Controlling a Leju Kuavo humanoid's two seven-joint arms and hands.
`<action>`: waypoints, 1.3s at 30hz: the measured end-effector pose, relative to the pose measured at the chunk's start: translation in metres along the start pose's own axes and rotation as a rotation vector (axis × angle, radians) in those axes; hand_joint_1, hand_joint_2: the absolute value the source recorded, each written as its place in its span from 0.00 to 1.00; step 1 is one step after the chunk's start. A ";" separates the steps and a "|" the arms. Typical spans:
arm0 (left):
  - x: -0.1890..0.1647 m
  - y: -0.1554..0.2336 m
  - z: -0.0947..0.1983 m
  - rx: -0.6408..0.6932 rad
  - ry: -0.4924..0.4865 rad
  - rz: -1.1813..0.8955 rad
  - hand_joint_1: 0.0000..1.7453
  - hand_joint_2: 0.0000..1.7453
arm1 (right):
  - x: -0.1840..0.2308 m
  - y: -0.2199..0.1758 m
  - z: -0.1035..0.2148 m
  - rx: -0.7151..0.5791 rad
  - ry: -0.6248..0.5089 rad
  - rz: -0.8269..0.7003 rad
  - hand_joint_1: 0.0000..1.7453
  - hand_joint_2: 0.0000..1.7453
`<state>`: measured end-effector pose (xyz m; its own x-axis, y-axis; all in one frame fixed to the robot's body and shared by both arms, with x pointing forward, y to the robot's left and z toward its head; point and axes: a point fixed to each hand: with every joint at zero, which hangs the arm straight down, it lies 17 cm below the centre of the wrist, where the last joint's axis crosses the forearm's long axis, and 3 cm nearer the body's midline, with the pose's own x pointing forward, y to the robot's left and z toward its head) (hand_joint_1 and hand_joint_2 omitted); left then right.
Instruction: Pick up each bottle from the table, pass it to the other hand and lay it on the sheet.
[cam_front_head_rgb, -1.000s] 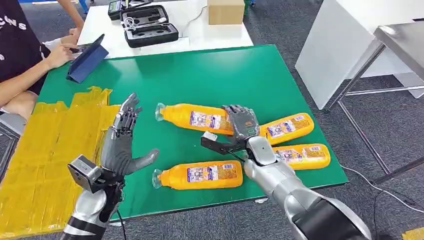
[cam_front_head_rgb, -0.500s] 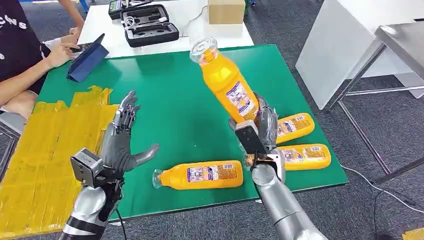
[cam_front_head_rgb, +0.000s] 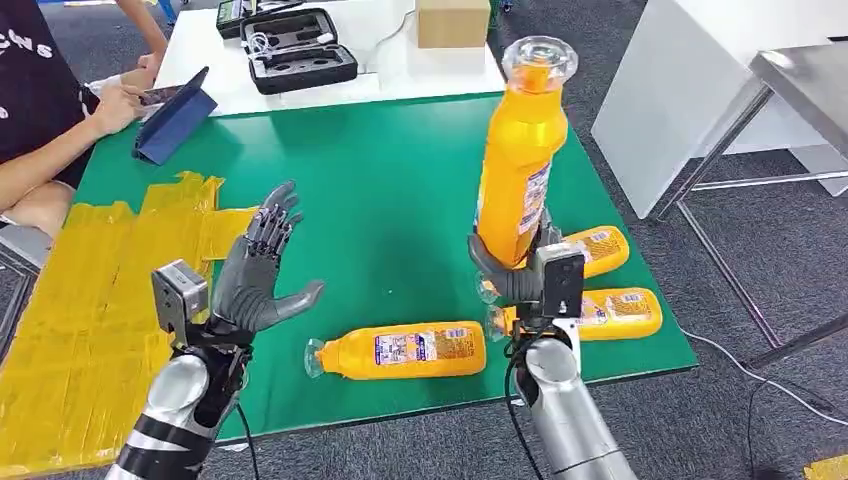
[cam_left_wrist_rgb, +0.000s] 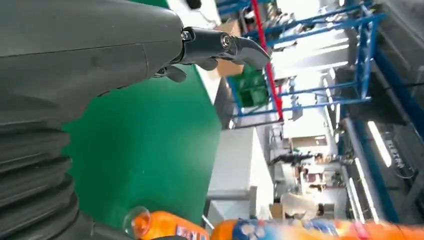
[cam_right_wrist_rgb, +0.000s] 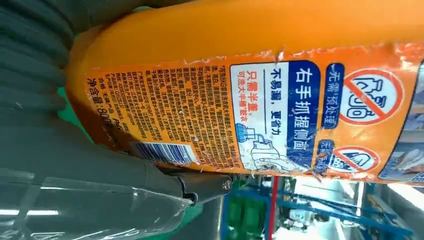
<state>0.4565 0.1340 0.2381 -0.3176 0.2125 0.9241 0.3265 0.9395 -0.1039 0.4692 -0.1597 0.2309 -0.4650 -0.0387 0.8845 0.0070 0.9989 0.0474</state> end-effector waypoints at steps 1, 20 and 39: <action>-0.001 -0.001 -0.002 -0.008 0.007 0.015 0.00 1.00 | 0.003 0.005 0.002 0.016 -0.006 -0.014 1.00 1.00; 0.002 -0.032 -0.026 -0.109 0.039 0.102 0.00 1.00 | 0.024 0.115 0.040 0.353 -0.118 0.039 1.00 1.00; 0.010 -0.045 -0.016 -0.159 -0.004 0.071 0.00 1.00 | -0.022 0.143 0.055 0.485 -0.043 0.208 1.00 1.00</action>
<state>0.4528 0.0894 0.2581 -0.2920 0.2786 0.9149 0.4853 0.8675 -0.1093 0.4317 -0.0150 0.1926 -0.5334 0.1527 0.8320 -0.3029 0.8839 -0.3564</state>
